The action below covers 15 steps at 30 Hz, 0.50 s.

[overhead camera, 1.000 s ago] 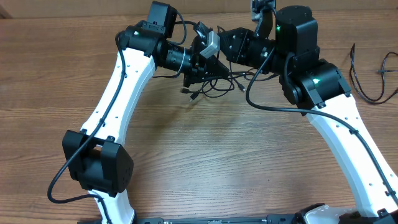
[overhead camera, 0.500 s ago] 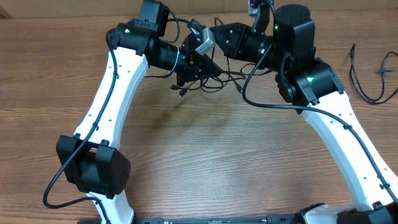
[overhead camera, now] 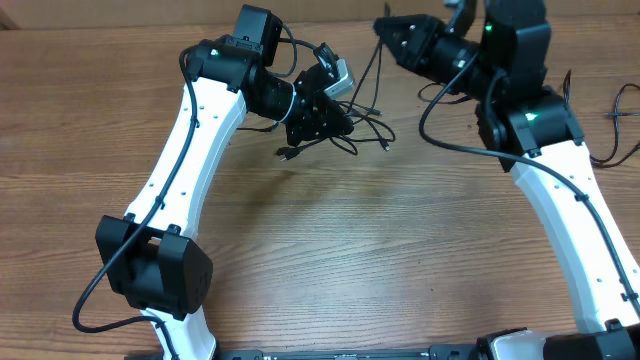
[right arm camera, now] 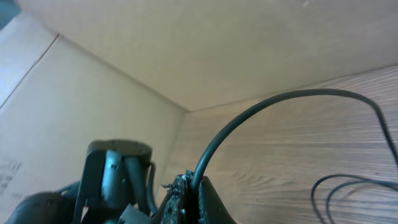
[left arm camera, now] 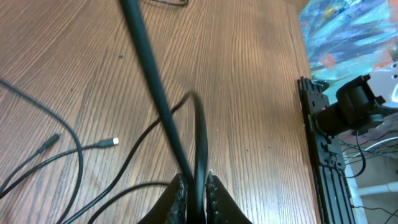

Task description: Untangle cables

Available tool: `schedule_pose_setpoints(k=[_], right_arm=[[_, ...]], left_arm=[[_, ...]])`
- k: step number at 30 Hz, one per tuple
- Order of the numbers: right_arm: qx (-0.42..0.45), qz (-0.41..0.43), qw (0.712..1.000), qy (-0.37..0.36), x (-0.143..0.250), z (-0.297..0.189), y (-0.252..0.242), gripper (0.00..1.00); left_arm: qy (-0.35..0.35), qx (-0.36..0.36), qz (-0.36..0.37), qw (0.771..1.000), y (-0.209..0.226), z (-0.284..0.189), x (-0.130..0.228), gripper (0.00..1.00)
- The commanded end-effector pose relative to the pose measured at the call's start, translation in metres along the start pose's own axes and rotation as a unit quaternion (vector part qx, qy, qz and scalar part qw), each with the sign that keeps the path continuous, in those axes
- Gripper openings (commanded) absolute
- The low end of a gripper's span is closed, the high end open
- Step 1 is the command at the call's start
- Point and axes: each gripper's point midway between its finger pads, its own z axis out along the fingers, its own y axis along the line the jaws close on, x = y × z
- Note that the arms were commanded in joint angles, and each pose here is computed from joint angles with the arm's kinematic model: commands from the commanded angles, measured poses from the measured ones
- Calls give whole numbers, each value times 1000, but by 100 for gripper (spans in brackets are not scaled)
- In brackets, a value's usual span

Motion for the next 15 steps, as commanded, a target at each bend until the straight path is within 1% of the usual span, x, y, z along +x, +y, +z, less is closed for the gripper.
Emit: schedule_pose_setpoints(k=[1, 7, 12, 13, 14, 15], right_arm=[[-6, -15, 999, -42, -29, -23, 14, 4], [24, 1, 998, -59, -45, -36, -12, 4], [30, 8, 998, -55, -45, -39, -18, 4], [23, 8, 999, -48, -43, -39, -16, 4], [21, 7, 999, -45, -42, -38, -15, 4], [18, 6, 999, -42, -41, -38, -14, 4]], left_arm=[[14, 3, -15, 1000, 4, 7, 10, 15], [26, -4, -18, 999, 6, 7, 14, 14], [28, -7, -18, 999, 7, 7, 15, 15], [28, -7, -18, 999, 7, 7, 15, 35], [28, -6, -17, 999, 6, 8, 15, 45], [27, -6, -16, 999, 6, 8, 14, 47]])
